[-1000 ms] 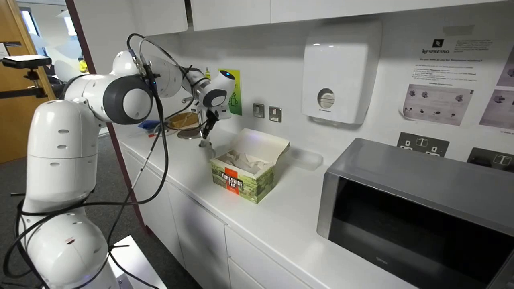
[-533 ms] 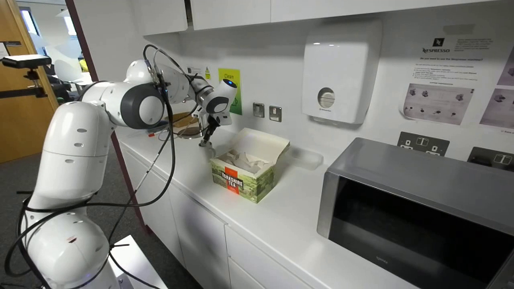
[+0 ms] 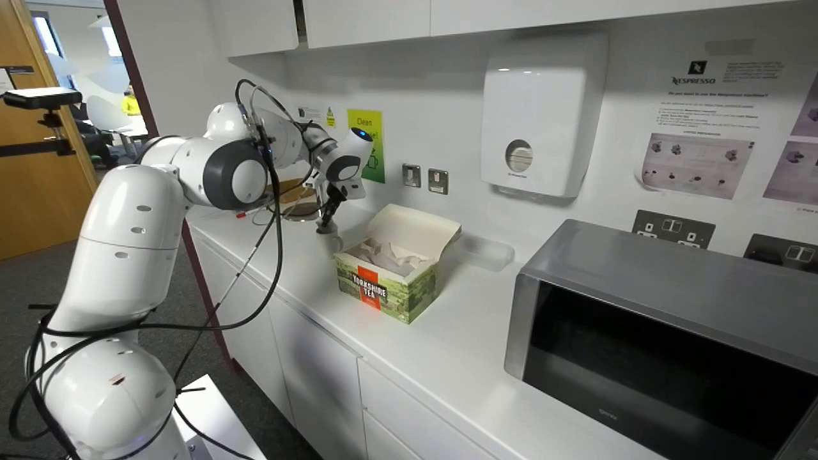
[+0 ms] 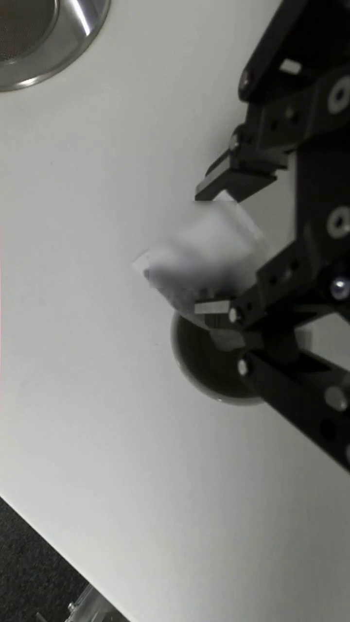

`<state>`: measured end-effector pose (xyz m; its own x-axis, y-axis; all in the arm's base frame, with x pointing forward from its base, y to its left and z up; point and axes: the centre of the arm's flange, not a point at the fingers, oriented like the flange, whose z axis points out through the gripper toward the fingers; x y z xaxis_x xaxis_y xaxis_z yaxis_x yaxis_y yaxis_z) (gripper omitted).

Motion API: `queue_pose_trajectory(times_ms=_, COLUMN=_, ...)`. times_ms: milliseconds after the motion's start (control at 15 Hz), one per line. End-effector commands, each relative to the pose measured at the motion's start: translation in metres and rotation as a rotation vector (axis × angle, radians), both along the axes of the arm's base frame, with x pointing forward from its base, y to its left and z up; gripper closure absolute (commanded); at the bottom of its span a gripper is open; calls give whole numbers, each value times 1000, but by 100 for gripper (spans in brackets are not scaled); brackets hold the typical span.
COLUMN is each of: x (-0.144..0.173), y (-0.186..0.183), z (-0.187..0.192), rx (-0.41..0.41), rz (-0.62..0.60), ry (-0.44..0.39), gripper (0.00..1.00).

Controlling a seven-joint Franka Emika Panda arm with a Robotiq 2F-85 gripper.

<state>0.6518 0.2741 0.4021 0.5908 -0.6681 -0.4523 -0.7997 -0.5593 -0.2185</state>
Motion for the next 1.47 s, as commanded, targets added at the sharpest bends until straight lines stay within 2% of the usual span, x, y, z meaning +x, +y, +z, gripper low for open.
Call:
queue_pose_trajectory(times_ms=0, x=8, y=3, z=11, rx=10, rz=27, ry=-17, gripper=75)
queue_pose_trajectory(times_ms=200, x=8, y=3, z=14, rx=12, rz=29, ry=-21, gripper=98)
queue_pose_trajectory(times_ms=267, x=7, y=3, z=16, rx=13, rz=32, ry=-23, gripper=100)
queue_pose_trajectory(times_ms=533, x=-8, y=-3, z=38, rx=-7, rz=64, ry=-64, gripper=99)
queue_pose_trajectory(times_ms=933, x=-31, y=-32, z=82, rx=0, rz=113, ry=-126, gripper=99)
queue_pose_trajectory(times_ms=1067, x=-44, y=-55, z=89, rx=-52, rz=165, ry=-96, gripper=99)
queue_pose_trajectory(times_ms=1200, x=-62, y=-93, z=91, rx=-86, rz=221, ry=-68, gripper=99)
queue_pose_trajectory(times_ms=1400, x=-82, y=-153, z=98, rx=-164, rz=225, ry=-59, gripper=99)
